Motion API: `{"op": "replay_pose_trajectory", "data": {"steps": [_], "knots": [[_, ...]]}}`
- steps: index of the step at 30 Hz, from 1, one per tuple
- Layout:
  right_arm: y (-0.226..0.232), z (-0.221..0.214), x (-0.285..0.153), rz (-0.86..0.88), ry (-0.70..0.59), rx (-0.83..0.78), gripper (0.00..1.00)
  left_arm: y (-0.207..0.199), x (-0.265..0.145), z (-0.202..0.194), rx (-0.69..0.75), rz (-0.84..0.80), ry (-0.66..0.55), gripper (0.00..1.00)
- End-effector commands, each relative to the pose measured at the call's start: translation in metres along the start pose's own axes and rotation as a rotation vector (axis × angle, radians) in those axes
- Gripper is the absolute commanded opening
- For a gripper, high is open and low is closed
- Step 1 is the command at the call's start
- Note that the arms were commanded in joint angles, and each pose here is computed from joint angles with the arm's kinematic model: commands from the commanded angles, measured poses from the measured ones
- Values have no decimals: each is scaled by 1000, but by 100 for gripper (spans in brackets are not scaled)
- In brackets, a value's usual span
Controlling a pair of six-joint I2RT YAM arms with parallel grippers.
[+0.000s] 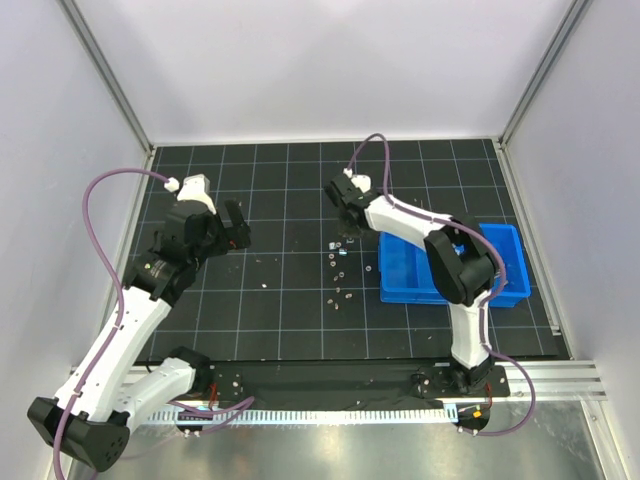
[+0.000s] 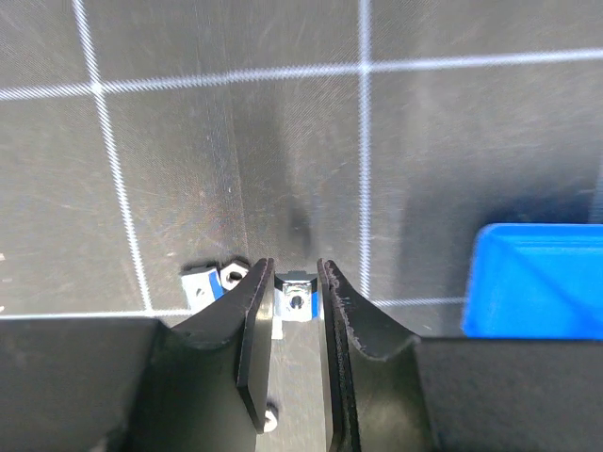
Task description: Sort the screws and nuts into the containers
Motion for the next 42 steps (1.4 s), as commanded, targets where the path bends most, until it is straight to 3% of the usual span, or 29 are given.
{"op": "replay_pose_trajectory", "data": {"steps": [1, 6, 9, 14, 21, 28, 31, 34, 40, 42], "knots": [[-11, 58, -57, 57, -158, 65, 17, -4, -4, 10, 0, -26, -45, 100], [-53, 85, -107, 84, -252, 152, 16, -5, -4, 10, -2, -31, -43, 100], [-107, 92, -131, 24, -319, 233, 16, -6, -4, 10, -2, -35, -42, 100], [-208, 57, -133, -178, -273, 375, 16, -6, -3, 9, -2, -38, -37, 100], [-271, -11, -118, -316, -208, 506, 16, -7, -2, 8, -1, -40, -29, 100], [-279, -34, -87, -353, -114, 511, 18, -7, -3, 8, -4, -42, -33, 100], [-280, -25, -98, -345, -137, 501, 53, -6, -2, 8, -2, -37, -36, 100], [-275, -4, -128, -297, -199, 473, 71, -5, -2, 8, -2, -34, -34, 100], [-200, 40, -177, -125, -326, 280, 74, -6, -3, 9, -3, -39, -37, 100], [-147, 47, -173, -22, -325, 176, 74, -6, -4, 9, -3, -40, -38, 100]]}}
Point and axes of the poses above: each gripper's point midway between its finger pads, its own x axis out along the fingers, its own y axis along the line the jaws close on, z = x × y, the point moved 3 cm from there along -x, back along the fingers, and after that the axes turned 6 degrees about -x, right-handed, at the moved point
